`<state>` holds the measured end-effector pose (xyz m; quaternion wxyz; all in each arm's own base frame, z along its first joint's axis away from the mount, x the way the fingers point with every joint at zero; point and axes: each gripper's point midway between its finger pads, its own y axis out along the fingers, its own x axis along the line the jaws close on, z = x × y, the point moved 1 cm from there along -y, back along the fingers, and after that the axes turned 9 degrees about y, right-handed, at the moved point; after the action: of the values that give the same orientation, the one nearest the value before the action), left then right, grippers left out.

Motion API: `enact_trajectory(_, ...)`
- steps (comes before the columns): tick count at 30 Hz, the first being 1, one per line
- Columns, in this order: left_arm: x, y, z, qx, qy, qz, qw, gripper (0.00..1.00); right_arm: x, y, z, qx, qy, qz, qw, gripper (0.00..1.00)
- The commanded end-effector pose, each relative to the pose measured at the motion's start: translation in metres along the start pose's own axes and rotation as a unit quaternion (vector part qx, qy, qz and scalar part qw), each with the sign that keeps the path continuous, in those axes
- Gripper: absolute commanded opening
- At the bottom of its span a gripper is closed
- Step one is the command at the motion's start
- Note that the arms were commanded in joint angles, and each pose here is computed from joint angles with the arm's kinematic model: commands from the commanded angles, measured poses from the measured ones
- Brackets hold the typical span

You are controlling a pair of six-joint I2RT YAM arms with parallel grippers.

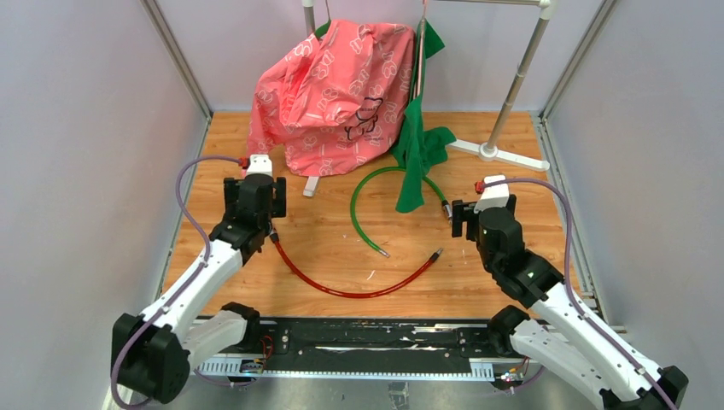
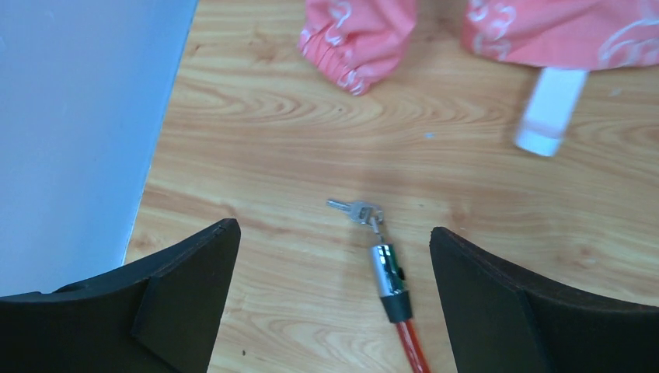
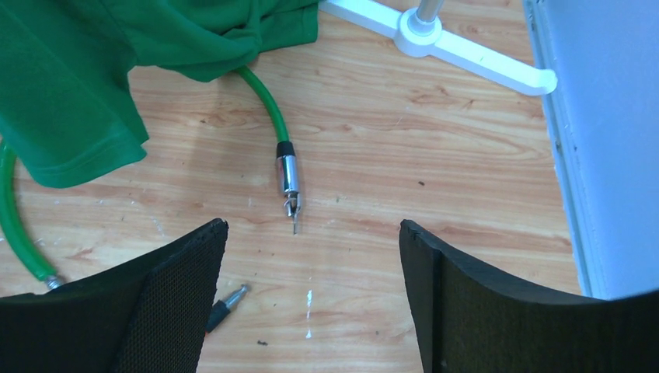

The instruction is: Unlock with the key

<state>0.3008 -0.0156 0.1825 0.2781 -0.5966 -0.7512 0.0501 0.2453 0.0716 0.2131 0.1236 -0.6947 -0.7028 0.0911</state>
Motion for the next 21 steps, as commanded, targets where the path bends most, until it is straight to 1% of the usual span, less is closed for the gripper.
enact_trajectory(1, 0.005, 0.027, 0.001, -0.019, -0.021, 0.006, 1.0, 0.96, -0.01, 0.009, -0.012, -0.037, -0.031, 0.033, 0.998, 0.84)
enact_trajectory(4, 0.006, 0.043, 0.002, -0.026, -0.011, 0.002, 1.0, 0.96, -0.008, 0.015, -0.004, -0.02, -0.045, 0.035, 0.998, 0.85)
enact_trajectory(6, 0.006, 0.056, 0.009, -0.016, -0.01, -0.003, 1.0, 0.96, -0.007, 0.021, 0.001, -0.009, -0.055, 0.039, 0.998, 0.86)
enact_trajectory(9, 0.003, 0.071, 0.01, -0.018, -0.014, -0.004, 1.0, 0.95, -0.008, 0.029, 0.004, 0.001, -0.051, 0.051, 0.997, 0.86)
enact_trajectory(13, -0.008, 0.082, 0.017, -0.046, -0.024, 0.013, 0.999, 0.94, -0.014, 0.041, 0.013, 0.02, -0.036, 0.076, 0.996, 0.87)
enact_trajectory(18, -0.006, 0.083, 0.029, -0.094, -0.024, 0.0, 0.995, 0.94, -0.031, 0.051, 0.024, 0.032, -0.002, 0.109, 0.994, 0.86)
enact_trajectory(20, -0.007, 0.084, 0.03, -0.111, -0.028, 0.007, 0.993, 0.94, -0.034, 0.052, 0.026, 0.026, 0.002, 0.113, 0.993, 0.88)
enact_trajectory(21, -0.008, 0.085, 0.032, -0.117, -0.029, 0.012, 0.993, 0.94, -0.036, 0.052, 0.027, 0.025, 0.002, 0.116, 0.993, 0.92)
